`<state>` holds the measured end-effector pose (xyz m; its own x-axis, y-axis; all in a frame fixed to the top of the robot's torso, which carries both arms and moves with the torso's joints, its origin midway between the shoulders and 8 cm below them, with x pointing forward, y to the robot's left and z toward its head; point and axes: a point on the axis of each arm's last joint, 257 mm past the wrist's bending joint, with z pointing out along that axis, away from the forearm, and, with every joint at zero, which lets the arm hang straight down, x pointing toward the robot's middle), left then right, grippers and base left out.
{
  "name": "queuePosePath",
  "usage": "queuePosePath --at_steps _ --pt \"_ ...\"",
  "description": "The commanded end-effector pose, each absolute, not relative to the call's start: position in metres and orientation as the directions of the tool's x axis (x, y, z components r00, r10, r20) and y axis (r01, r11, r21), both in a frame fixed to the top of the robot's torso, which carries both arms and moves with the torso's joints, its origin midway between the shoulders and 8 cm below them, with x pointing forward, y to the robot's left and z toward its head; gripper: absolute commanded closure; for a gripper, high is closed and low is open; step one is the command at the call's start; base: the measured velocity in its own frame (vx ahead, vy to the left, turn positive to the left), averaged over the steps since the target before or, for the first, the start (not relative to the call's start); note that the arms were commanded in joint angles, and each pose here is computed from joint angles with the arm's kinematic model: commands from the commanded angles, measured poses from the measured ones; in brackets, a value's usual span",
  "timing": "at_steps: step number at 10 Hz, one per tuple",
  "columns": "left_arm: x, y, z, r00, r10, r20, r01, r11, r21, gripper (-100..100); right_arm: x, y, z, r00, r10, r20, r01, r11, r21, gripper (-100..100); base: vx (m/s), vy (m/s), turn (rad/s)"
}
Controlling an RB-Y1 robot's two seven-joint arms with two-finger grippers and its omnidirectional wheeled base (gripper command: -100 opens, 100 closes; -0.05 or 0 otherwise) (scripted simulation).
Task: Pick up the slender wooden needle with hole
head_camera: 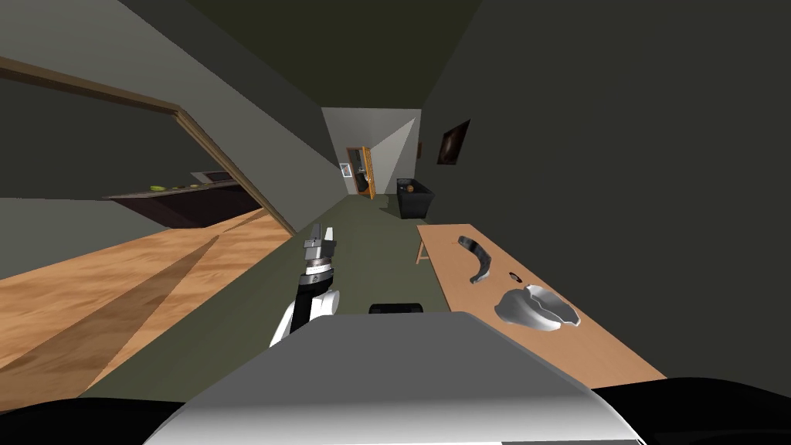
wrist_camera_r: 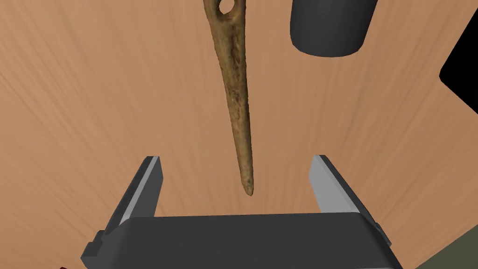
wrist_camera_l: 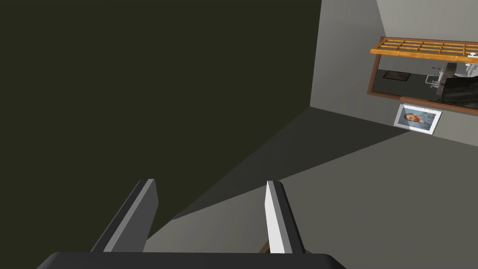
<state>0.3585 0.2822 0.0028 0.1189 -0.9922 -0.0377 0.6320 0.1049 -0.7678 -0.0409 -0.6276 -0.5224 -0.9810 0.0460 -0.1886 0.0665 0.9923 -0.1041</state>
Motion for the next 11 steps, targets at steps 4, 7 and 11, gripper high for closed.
queuePosePath --at_steps 4,7,11 --pt "0.358 0.282 0.003 0.119 -0.992 -0.038 0.632 0.105 -0.768 0 -0.012 -0.672 -0.502 -0.937 0.184 -0.297 0.244 0.953 -0.181 -100 -0.015 0.048 -0.007" --pt "0.358 0.282 0.003 0.119 -0.992 -0.038 0.632 0.105 -0.768 0 -0.004 -0.685 -0.495 -0.912 0.233 -0.337 0.310 0.931 -0.196 -100 -0.007 0.041 -0.006" --pt "0.358 0.282 0.003 0.119 -0.992 -0.038 0.632 0.105 -0.768 0 0.015 -0.725 -0.473 -0.804 0.377 -0.460 0.514 0.829 -0.219 -100 -0.019 0.047 -0.008"
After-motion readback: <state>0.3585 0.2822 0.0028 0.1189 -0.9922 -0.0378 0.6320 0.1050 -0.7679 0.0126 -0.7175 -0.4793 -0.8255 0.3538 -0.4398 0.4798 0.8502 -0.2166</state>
